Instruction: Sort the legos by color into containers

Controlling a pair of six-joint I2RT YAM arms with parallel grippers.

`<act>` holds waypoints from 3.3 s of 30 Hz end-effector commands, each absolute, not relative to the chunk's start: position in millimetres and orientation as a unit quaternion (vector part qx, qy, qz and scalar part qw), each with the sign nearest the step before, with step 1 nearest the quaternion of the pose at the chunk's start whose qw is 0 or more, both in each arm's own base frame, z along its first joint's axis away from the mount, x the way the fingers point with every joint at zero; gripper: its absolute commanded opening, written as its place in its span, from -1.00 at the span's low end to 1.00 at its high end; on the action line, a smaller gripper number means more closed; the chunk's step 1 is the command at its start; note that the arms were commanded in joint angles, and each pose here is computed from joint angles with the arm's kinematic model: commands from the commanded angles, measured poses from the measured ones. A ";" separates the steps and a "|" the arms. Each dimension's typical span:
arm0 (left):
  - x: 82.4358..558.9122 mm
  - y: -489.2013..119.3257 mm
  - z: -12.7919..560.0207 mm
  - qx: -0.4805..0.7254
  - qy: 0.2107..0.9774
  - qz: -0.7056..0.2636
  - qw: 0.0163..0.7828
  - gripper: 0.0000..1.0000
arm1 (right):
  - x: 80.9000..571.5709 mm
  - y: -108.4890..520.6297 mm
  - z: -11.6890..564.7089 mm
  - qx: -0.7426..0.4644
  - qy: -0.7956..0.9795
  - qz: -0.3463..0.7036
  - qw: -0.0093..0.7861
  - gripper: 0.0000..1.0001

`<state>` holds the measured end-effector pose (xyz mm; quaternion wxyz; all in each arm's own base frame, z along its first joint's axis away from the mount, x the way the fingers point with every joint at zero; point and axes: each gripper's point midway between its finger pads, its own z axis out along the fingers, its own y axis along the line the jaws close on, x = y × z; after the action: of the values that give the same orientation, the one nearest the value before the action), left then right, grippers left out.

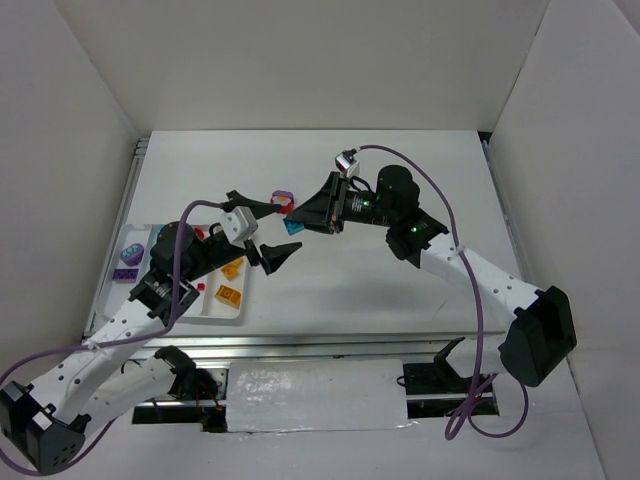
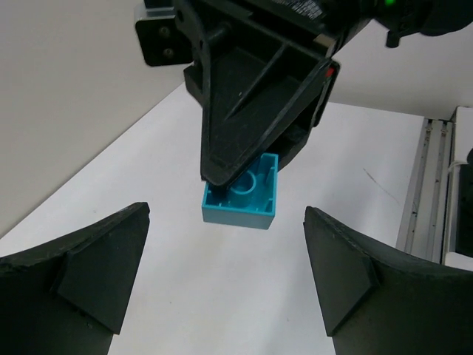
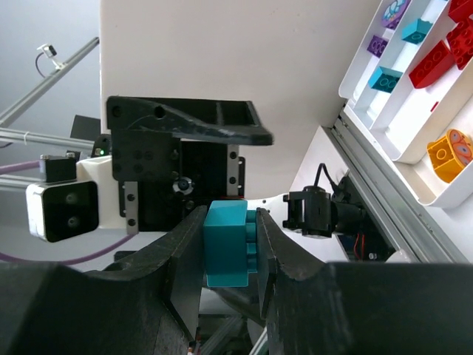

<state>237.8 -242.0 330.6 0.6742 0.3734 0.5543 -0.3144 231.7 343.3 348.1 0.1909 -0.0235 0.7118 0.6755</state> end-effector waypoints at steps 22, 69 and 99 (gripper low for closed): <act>227.1 -254.2 357.2 0.405 0.515 -0.338 0.675 -0.88 | 229.7 345.6 350.4 -0.050 0.705 0.679 0.201 -1.00; 269.8 135.8 68.4 -0.585 0.701 0.194 0.359 0.65 | 328.1 260.4 237.0 0.038 0.823 0.459 0.334 0.99; 318.8 -10.7 192.5 -0.280 0.812 -0.135 0.495 0.99 | 498.0 371.1 76.7 0.032 0.934 0.189 0.302 0.99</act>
<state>311.2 -0.3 188.2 0.4831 -0.3131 0.8098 -0.1127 494.8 351.5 71.3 0.2957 0.0314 0.9398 0.1681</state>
